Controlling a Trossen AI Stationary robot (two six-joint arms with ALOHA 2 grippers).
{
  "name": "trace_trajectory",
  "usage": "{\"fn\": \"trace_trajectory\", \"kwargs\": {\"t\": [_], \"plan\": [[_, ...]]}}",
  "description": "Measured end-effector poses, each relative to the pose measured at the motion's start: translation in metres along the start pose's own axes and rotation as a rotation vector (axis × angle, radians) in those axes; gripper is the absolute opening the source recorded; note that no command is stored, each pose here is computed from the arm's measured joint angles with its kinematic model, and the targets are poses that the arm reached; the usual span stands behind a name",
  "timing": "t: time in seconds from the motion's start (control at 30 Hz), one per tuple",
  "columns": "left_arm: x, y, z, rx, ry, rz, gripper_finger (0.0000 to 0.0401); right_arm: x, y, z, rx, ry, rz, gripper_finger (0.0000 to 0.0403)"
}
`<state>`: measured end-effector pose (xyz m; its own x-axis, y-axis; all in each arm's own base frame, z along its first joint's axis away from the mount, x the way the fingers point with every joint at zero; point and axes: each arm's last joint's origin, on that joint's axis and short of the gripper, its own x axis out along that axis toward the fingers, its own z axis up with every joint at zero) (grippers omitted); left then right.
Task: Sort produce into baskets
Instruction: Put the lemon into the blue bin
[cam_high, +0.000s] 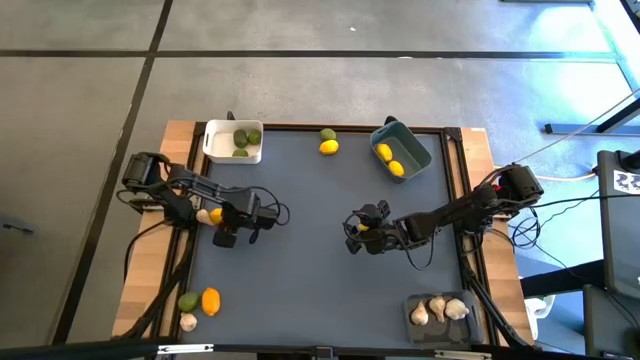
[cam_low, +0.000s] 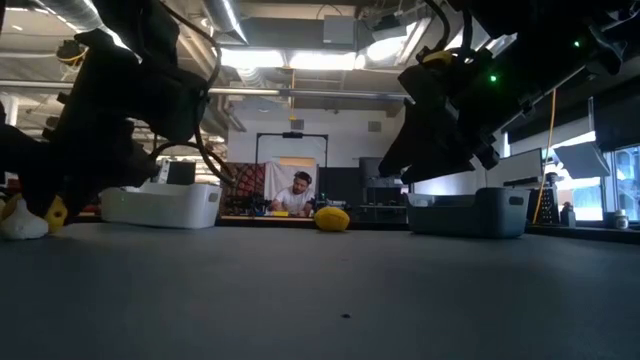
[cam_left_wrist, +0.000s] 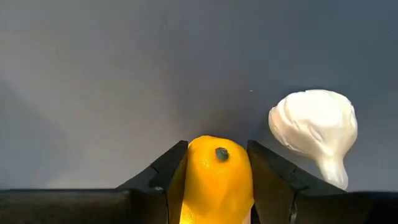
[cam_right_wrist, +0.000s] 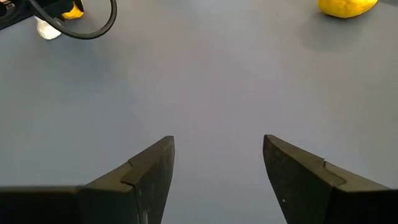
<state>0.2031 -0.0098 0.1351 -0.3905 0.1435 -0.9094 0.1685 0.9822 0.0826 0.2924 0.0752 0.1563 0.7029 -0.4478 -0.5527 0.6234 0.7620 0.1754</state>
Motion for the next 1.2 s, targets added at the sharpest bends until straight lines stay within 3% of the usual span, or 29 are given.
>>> {"fn": "trace_trajectory", "kwargs": {"t": [0.27,0.47,0.8,1.2], "plan": [[-0.002,0.0,0.0,-0.038,-0.001,0.0,0.014,0.0,0.0,0.0,0.004,-0.002,0.003,0.0244],[-0.019,0.003,0.006,-0.053,-0.043,0.002,0.0138,0.0,0.001,0.0,0.007,-0.003,0.005,0.0244],[-0.063,0.009,-0.003,-0.119,-0.276,0.075,0.0142,0.0,0.001,0.0,0.009,-0.003,0.005,0.0244],[-0.107,0.014,-0.024,-0.24,-0.734,0.077,0.0151,0.001,0.004,0.003,0.032,0.015,0.071,0.0244]]}}
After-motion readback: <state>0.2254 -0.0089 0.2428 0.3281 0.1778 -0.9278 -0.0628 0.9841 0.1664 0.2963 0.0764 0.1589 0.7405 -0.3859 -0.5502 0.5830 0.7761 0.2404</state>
